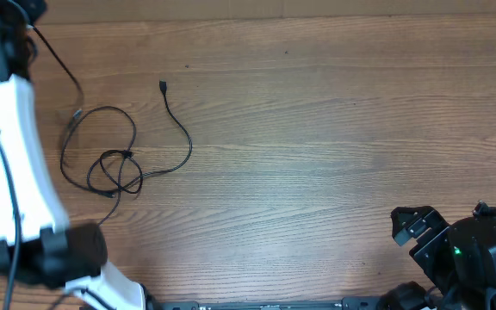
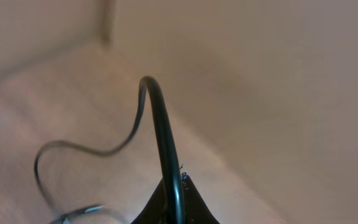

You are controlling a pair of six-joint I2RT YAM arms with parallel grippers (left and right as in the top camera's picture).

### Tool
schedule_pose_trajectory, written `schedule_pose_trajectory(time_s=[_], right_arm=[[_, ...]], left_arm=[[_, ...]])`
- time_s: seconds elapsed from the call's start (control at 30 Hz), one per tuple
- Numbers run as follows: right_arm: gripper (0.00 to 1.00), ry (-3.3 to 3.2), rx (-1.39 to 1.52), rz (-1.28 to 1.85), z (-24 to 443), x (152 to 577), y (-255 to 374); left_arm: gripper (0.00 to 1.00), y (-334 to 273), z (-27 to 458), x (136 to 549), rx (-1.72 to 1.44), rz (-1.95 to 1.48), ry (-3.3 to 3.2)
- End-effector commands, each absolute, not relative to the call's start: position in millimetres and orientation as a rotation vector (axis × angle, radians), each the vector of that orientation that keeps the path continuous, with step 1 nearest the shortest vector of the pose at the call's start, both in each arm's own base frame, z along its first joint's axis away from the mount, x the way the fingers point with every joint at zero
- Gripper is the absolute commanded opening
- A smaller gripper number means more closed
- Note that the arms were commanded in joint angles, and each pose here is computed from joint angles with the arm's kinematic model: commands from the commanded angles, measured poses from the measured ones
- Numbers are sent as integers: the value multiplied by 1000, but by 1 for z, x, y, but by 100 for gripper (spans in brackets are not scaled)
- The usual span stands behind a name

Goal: Untangle cables

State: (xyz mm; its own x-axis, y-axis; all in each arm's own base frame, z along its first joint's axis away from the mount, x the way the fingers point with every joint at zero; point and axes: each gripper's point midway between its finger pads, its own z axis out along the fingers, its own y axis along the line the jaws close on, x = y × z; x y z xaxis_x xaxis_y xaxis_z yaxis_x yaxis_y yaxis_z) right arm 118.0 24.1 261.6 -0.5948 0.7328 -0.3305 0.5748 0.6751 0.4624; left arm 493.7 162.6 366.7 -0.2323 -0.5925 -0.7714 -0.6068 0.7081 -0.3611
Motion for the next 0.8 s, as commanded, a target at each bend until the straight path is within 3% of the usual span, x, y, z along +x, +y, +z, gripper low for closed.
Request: schedule_pose_trajectory(time_s=[0.0,0.23,0.63,0.77], right_arm=[[100,2390,1013,404,260,119,23],[100,2375,1015,391,262,124,22],[100,2449,1035,291,251,143,29],[100,2501,1046,242,243,150,33]], left_arm=[[4,207,308,492,-1238,186,1862],[4,255,305,489,-1341,215,1739],[4,332,441,484,-1157,-82,1326],[4,337,459,482,-1107,-49,1284]])
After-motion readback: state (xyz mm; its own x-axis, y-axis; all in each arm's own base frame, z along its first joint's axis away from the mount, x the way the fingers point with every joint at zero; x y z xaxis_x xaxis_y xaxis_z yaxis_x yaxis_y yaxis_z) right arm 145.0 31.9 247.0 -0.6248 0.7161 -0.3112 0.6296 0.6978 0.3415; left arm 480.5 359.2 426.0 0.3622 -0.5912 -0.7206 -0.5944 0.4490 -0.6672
